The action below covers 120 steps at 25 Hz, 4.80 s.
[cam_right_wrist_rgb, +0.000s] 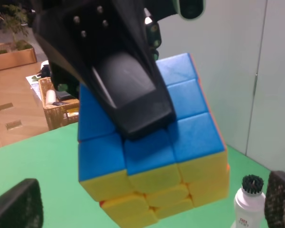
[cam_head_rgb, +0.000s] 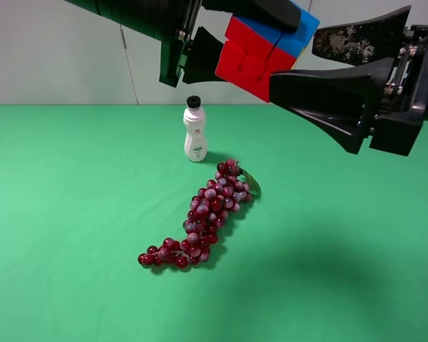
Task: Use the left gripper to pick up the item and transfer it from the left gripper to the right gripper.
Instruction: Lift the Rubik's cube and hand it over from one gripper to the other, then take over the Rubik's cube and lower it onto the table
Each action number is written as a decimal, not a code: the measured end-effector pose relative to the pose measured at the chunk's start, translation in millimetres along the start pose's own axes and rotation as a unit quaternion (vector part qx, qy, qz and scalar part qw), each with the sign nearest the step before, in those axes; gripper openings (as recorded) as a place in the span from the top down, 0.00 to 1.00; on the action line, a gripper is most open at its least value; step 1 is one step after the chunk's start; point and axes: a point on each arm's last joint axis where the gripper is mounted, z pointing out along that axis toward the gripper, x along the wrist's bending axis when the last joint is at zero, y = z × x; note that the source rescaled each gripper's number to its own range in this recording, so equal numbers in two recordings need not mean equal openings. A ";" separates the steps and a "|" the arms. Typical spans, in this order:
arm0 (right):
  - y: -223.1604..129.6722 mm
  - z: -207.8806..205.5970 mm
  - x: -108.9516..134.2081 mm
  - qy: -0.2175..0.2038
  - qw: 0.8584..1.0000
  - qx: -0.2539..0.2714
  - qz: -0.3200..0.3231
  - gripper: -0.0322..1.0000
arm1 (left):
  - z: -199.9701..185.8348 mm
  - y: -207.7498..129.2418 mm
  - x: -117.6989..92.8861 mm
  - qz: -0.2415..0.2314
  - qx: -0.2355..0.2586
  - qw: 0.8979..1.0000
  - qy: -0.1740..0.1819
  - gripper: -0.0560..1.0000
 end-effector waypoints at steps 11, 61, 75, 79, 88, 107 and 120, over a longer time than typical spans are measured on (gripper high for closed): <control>2.4 -0.1 2.1 0.011 1.000 -0.014 -0.010 0.00 | 35.7 -4.9 -1.6 -0.002 0.011 0.999 -0.045 0.95; -31.5 32.1 -20.5 -0.007 0.997 0.076 0.023 0.00 | 59.4 -5.4 65.8 -0.015 -0.016 0.998 -0.059 0.95; -32.6 31.9 -20.0 -0.004 0.996 0.083 0.014 0.00 | 54.2 -2.9 65.5 -0.017 -0.019 0.997 -0.075 0.95; -33.1 31.8 -20.0 -0.004 0.996 0.086 0.015 0.11 | 54.1 -3.3 65.1 -0.016 -0.016 0.997 -0.078 0.95; -34.5 31.5 -22.0 -0.014 0.995 0.093 0.009 0.76 | 54.3 -6.2 65.8 -0.019 -0.006 0.997 -0.080 0.95; -34.3 31.7 -21.0 -0.007 0.995 0.096 0.001 0.97 | 54.3 -3.2 67.6 -0.041 -0.020 0.996 -0.072 0.50; -35.1 31.5 -21.0 -0.007 0.995 0.100 -0.006 0.97 | 49.9 0.6 70.6 -0.049 -0.032 0.996 -0.067 0.20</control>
